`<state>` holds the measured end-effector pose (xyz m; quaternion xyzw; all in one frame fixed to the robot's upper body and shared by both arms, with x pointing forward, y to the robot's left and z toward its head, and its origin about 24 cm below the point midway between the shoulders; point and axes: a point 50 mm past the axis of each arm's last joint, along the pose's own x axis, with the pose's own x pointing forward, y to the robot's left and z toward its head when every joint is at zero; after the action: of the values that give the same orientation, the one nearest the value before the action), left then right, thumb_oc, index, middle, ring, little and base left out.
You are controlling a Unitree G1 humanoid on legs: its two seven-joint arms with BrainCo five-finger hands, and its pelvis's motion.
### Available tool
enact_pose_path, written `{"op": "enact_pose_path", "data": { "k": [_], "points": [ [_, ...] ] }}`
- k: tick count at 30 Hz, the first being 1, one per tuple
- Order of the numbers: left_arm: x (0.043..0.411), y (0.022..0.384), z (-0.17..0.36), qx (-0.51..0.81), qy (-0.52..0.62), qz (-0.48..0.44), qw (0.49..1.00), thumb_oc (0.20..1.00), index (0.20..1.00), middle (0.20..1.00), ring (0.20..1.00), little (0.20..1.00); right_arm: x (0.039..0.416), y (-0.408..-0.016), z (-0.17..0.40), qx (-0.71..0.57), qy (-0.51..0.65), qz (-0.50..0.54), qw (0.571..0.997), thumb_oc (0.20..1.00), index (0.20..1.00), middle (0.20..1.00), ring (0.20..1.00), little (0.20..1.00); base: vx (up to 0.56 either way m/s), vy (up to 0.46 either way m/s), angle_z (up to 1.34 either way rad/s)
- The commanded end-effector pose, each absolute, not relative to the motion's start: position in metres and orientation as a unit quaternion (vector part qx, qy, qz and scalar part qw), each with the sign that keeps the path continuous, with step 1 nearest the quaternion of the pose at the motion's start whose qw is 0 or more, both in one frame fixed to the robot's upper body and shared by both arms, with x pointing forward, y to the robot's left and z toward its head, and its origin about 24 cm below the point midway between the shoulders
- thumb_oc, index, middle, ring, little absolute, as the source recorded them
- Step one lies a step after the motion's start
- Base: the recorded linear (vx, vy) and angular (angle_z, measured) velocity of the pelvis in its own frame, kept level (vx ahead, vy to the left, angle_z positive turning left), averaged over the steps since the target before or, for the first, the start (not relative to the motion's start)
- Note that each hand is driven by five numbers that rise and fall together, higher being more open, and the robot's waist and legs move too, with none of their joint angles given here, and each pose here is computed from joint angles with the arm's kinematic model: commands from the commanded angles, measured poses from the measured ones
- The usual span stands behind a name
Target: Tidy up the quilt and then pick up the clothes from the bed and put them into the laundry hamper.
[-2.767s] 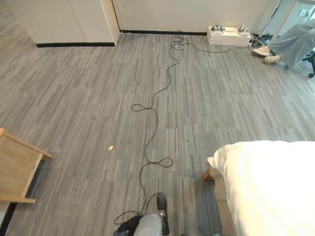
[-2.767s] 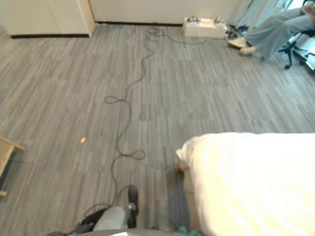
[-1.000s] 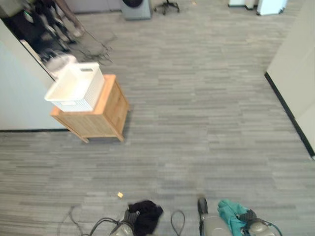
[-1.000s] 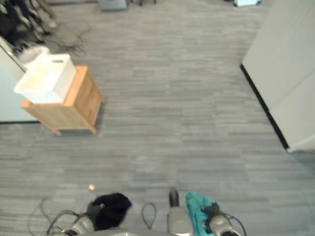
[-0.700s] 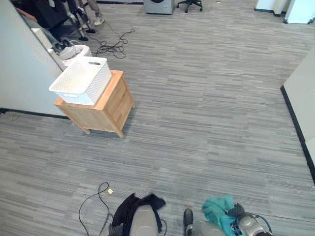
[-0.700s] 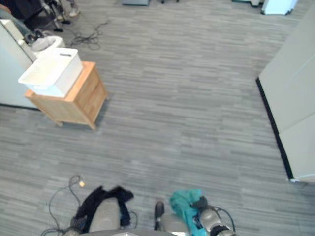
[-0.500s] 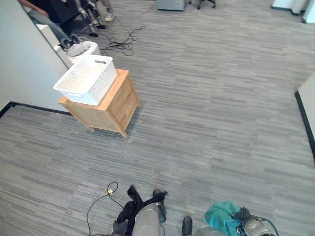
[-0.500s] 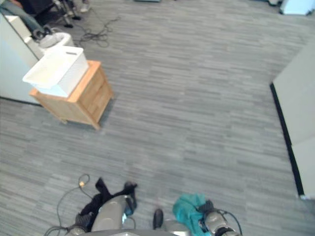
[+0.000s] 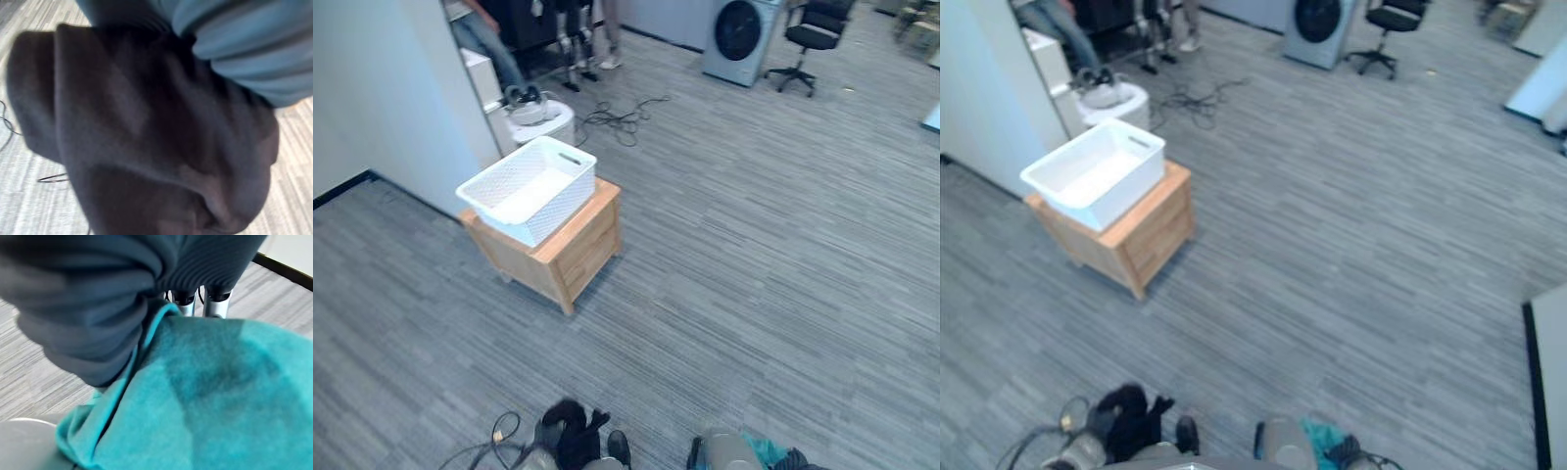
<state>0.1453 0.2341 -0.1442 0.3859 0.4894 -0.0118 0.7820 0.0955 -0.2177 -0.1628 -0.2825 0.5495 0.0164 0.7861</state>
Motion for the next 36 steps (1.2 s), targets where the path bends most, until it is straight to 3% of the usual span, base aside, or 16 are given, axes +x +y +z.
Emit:
{"op": "enact_pose_path", "data": {
  "k": [1,2,10,11,16,26,32,36],
  "points": [
    [0.171,0.231,-0.133,0.398,0.441,-0.008,0.804,0.2,0.2,0.2,0.2,0.2,0.113,-0.231,-0.155,-0.285,0.533,-0.019,0.796,0.2,0.2,0.2,0.2,0.2,0.55,-0.35,1.4],
    [0.167,0.236,-0.134,0.403,0.447,-0.005,0.799,0.2,0.2,0.2,0.2,0.2,0.109,-0.239,-0.155,-0.306,0.543,-0.012,0.782,0.2,0.2,0.2,0.2,0.2,0.47,-0.303,1.74],
    [0.152,0.224,-0.144,0.387,0.47,-0.016,0.793,0.2,0.2,0.2,0.2,0.2,0.133,-0.252,-0.144,-0.324,0.51,-0.027,0.797,0.2,0.2,0.2,0.2,0.2,0.15,-0.256,1.32],
    [0.159,0.256,-0.13,0.25,0.454,0.149,0.842,0.2,0.2,0.2,0.2,0.2,0.159,-0.228,-0.134,-0.175,0.449,-0.057,0.874,0.2,0.2,0.2,0.2,0.2,0.07,-0.027,0.52],
    [0.165,0.231,-0.129,0.319,0.421,0.079,0.845,0.2,0.2,0.2,0.2,0.2,0.154,-0.233,-0.136,-0.192,0.463,-0.055,0.863,0.2,0.2,0.2,0.2,0.2,0.07,-0.116,0.1],
    [0.081,0.229,-0.163,0.316,0.565,0.042,0.761,0.2,0.2,0.2,0.2,0.2,0.116,-0.246,-0.151,-0.192,0.537,-0.068,0.819,0.2,0.2,0.2,0.2,0.2,0.2,-0.147,-0.08],
    [0.072,0.223,-0.167,0.319,0.574,0.008,0.754,0.2,0.2,0.2,0.2,0.2,0.11,-0.265,-0.148,-0.218,0.548,-0.08,0.804,0.2,0.2,0.2,0.2,0.2,0.36,0.103,0.03],
    [0.058,0.232,-0.167,0.332,0.593,-0.004,0.734,0.2,0.2,0.2,0.2,0.2,0.106,-0.256,-0.152,-0.234,0.554,-0.052,0.797,0.2,0.2,0.2,0.2,0.2,0.56,0.059,-0.05]
  ]
}}
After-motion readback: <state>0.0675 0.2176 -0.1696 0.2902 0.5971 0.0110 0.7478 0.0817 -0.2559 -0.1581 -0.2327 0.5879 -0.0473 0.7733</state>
